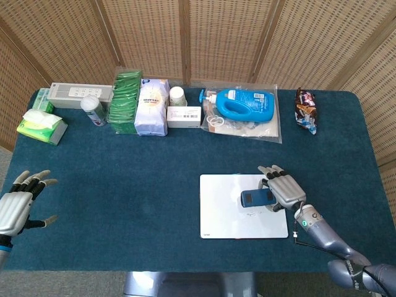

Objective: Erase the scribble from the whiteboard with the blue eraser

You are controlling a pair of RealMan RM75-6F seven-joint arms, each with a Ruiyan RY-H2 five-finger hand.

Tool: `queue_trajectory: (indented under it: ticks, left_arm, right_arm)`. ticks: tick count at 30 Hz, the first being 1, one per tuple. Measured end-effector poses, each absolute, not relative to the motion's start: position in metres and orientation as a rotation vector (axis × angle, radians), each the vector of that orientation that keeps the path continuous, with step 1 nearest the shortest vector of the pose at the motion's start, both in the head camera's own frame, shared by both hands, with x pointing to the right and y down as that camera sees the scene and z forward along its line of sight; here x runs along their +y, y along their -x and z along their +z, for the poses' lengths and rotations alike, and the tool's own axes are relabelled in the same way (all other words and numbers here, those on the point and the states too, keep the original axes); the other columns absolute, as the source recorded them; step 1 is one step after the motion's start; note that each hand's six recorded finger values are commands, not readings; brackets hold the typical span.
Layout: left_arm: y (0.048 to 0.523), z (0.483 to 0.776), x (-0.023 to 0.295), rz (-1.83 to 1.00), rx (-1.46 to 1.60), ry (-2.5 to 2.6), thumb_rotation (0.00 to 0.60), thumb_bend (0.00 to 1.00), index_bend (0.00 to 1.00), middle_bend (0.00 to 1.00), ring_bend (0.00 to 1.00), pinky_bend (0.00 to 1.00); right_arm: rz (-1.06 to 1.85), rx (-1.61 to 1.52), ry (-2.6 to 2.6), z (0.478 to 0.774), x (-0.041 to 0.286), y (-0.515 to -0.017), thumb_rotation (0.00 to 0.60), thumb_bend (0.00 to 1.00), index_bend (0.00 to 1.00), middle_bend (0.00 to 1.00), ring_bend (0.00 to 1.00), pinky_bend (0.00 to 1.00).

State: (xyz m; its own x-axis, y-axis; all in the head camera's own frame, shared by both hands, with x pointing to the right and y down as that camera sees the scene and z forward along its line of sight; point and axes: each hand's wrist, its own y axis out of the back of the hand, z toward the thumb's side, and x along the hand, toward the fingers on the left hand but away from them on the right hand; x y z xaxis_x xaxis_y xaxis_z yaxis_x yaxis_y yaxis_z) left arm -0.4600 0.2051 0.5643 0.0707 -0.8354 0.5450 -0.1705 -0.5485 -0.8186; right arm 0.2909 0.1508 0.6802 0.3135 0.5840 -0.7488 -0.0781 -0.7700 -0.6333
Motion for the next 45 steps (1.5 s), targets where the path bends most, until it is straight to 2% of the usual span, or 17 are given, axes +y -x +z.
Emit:
queue_trajectory:
  ticks: [9, 20, 27, 32, 45]
  left_arm:
    - [0.458, 0.566, 0.206, -1.516, 0.989, 1.795, 0.600, 0.17, 0.24, 0.13, 0.16, 0.00]
    - [0.457, 0.567, 0.205, -1.515, 0.990, 1.793, 0.600, 0.17, 0.24, 0.13, 0.16, 0.00]
    - [0.457, 0.567, 0.205, -1.514, 0.990, 1.794, 0.600, 0.17, 0.24, 0.13, 0.16, 0.00]
    - [0.457, 0.567, 0.205, -1.515, 0.989, 1.796, 0.600, 0.17, 0.24, 0.13, 0.16, 0.00]
    - [0.456, 0.568, 0.203, -1.508, 0.986, 1.799, 0.600, 0.17, 0.24, 0.13, 0.16, 0.00]
  right_arm:
    - [1.557, -0.380, 2.000, 0.692, 0.159, -0.302, 0.600, 0.29, 0.45, 0.00, 0.00, 0.00]
    - [1.582, -0.367, 1.986, 0.693, 0.160, -0.306, 0.600, 0.29, 0.33, 0.00, 0.00, 0.00]
    - [1.585, -0.378, 1.973, 0.692, 0.159, -0.308, 0.600, 0.29, 0.18, 0.00, 0.00, 0.00]
    - [1.582, -0.382, 1.967, 0.690, 0.159, -0.308, 0.600, 0.29, 0.18, 0.00, 0.00, 0.00]
    - [1.594, -0.418, 1.964, 0.690, 0.167, -0.312, 0.600, 0.29, 0.27, 0.00, 0.00, 0.00]
